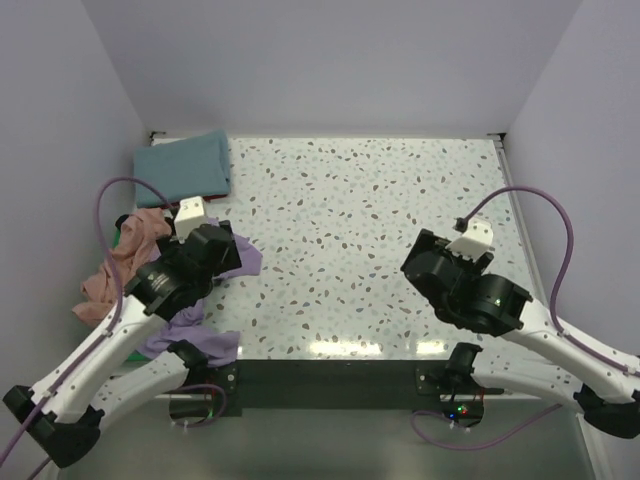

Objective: Fold and stack the t-shirts
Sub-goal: Grab the tshirt from the pile

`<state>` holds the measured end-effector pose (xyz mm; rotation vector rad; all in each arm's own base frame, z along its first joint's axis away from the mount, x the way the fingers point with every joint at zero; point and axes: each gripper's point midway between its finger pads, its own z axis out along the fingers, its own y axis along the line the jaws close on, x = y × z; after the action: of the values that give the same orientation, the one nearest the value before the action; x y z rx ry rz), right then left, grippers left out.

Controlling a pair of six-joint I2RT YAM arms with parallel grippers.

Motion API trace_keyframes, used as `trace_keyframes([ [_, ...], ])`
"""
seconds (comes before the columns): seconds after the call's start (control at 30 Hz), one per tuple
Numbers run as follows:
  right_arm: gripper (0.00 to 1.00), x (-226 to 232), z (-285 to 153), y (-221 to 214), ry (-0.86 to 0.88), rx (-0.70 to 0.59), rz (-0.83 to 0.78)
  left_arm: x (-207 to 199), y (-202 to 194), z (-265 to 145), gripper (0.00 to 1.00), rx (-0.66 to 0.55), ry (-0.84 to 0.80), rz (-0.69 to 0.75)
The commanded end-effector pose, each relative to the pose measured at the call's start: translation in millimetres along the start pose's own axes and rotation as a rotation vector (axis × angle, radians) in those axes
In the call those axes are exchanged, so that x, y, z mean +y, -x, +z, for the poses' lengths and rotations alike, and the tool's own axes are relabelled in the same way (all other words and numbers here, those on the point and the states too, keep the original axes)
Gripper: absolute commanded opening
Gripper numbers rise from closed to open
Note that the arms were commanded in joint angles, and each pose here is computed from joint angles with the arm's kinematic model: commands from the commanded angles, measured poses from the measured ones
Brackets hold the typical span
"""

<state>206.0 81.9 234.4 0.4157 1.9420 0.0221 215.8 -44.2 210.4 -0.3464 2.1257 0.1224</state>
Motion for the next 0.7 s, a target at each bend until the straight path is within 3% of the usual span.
trace_keyframes([
  [0.0, 0.99, 3.2, 2.6, -1.3, -0.013, -0.008, 0.077, -7.6, -2.7, 32.5, 1.0, 0.036, -0.006, 0.04],
  [0.13, 0.99, 6.0, 2.8, -8.3, -0.002, 0.019, 0.072, 24.6, 10.7, 56.4, 1.0, 0.069, 0.056, -0.081],
  [0.23, 0.99, 8.2, 3.7, -14.9, 0.01, 0.039, 0.072, 60.9, 15.9, 54.1, 1.0, 0.055, 0.21, -0.171],
  [0.37, 0.99, 14.4, 6.0, -23.8, 0.035, 0.059, 0.074, 73.5, 12.0, 54.0, 1.0, 0.047, 0.285, -0.201],
  [0.6, 0.99, 23.0, 3.8, -14.8, 0.064, 0.046, 0.091, 70.3, -45.0, 76.3, 1.0, 0.193, 0.285, -0.315],
  [0.67, 0.99, 19.4, 3.2, -13.8, 0.059, 0.04, 0.105, 68.6, -45.1, 77.1, 1.0, 0.187, 0.277, -0.338],
])
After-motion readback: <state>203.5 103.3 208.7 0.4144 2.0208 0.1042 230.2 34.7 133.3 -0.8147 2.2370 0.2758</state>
